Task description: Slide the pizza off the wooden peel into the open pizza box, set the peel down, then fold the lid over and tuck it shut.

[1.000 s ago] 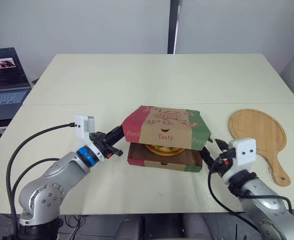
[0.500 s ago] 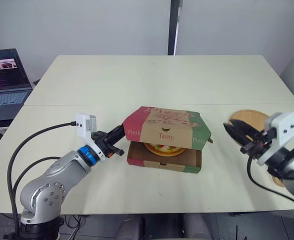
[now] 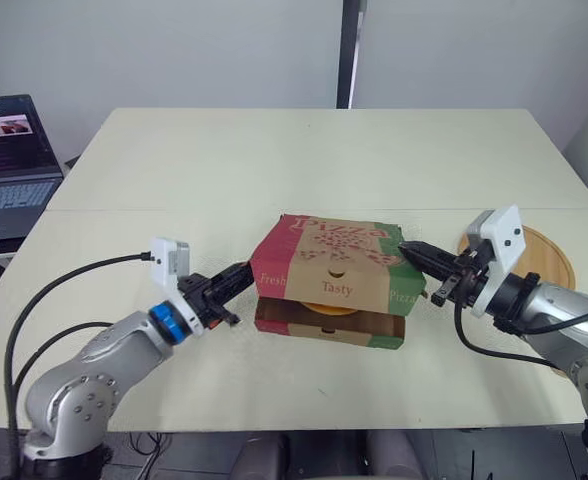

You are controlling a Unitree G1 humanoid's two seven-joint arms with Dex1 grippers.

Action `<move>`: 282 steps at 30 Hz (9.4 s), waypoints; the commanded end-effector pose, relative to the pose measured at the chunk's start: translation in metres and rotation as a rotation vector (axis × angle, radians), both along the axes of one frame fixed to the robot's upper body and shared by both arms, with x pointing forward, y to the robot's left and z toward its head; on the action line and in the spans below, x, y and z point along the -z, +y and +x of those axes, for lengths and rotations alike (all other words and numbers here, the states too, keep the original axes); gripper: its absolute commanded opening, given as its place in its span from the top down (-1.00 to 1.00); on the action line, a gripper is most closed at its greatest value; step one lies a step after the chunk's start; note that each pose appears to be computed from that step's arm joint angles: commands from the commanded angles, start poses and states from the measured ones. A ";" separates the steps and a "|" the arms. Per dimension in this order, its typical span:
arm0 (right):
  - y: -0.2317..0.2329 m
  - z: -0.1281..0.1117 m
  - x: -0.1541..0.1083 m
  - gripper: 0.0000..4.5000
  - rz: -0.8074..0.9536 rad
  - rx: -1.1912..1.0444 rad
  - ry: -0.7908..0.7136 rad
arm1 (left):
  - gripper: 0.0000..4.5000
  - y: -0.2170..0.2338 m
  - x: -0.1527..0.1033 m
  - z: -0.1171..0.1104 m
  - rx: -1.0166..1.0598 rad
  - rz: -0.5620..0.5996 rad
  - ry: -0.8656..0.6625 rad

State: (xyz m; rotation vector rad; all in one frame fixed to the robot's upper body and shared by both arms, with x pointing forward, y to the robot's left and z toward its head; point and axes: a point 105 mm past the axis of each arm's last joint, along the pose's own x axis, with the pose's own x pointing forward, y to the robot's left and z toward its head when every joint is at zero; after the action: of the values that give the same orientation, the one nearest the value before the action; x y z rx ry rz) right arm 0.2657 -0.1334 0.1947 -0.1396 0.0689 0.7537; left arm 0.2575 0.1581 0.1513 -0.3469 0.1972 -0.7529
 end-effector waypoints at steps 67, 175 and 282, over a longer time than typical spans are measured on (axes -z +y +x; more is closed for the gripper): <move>0.004 -0.033 0.049 1.00 -0.162 -0.174 0.157 | 0.99 -0.071 -0.030 0.037 0.882 0.612 -0.357; 0.006 -0.043 0.082 0.98 -0.184 -0.172 0.203 | 1.00 -0.073 -0.012 0.037 0.908 0.749 -0.424; -0.018 0.056 0.074 0.98 -0.459 0.050 -0.051 | 1.00 0.000 0.054 0.017 0.406 0.611 -0.049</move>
State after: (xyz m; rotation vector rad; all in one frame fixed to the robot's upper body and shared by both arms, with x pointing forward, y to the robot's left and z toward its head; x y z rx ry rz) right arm 0.3186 -0.1561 0.1082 -0.5650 0.2562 0.6656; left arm 0.2777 0.1650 0.0919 0.2947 0.4782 -1.0266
